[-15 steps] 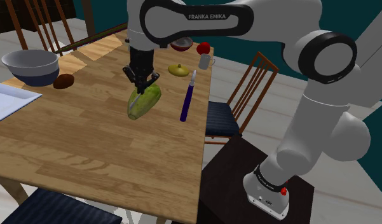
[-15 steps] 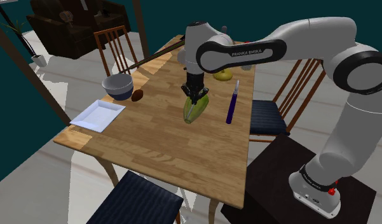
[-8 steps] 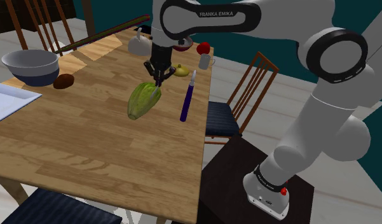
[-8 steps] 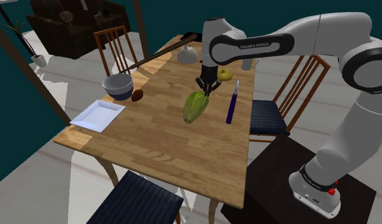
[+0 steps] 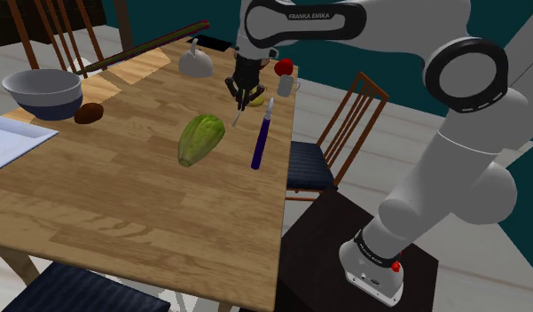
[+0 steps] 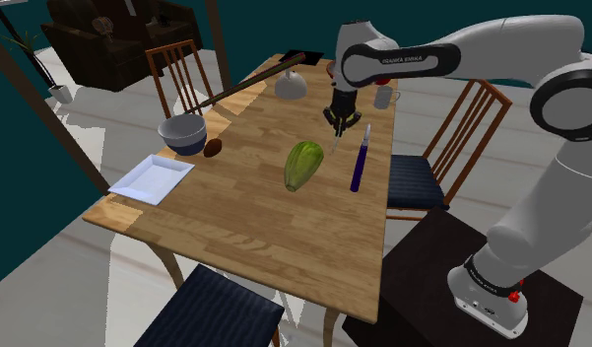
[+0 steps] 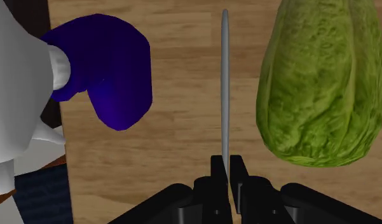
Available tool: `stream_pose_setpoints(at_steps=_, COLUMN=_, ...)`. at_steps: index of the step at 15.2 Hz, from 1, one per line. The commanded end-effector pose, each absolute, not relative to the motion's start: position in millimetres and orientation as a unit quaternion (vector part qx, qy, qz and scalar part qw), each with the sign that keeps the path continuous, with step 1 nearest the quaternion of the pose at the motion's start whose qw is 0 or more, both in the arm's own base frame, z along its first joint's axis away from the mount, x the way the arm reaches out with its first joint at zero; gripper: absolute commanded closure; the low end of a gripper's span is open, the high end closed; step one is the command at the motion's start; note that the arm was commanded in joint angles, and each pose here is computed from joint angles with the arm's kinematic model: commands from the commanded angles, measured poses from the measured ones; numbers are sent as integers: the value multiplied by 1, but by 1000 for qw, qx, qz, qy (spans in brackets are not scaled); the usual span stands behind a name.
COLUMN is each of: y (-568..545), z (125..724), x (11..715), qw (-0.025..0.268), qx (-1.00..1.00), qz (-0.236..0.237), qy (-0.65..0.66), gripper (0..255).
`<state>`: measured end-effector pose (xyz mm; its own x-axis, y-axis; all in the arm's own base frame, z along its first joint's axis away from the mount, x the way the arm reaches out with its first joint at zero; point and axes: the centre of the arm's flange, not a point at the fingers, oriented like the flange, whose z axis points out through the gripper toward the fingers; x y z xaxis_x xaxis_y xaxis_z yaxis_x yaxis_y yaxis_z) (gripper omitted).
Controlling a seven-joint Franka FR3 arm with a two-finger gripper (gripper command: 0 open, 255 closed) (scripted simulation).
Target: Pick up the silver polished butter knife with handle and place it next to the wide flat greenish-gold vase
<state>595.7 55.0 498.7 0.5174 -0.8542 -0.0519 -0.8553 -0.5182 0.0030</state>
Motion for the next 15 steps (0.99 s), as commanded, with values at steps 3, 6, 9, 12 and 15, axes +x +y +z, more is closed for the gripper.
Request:
stream_pose_setpoints(at_steps=3, y=2, z=499, x=599, qw=12, qx=-871, qz=23, qy=490, gripper=255)
stream_pose_setpoints(at_steps=6, y=-38, z=499, x=603, qw=12, qx=-871, qz=23, qy=490, gripper=255)
stream_pose_setpoints(at_steps=9, y=-77, z=499, x=606, qw=12, qx=-871, qz=23, qy=490, gripper=255)
stream_pose_setpoints(at_steps=12, y=-117, z=499, x=610, qw=12, qx=-871, qz=23, qy=490, gripper=255)
stream_pose_setpoints(at_steps=15, y=-156, z=499, x=613, qw=12, qx=-871, qz=23, qy=490, gripper=255)
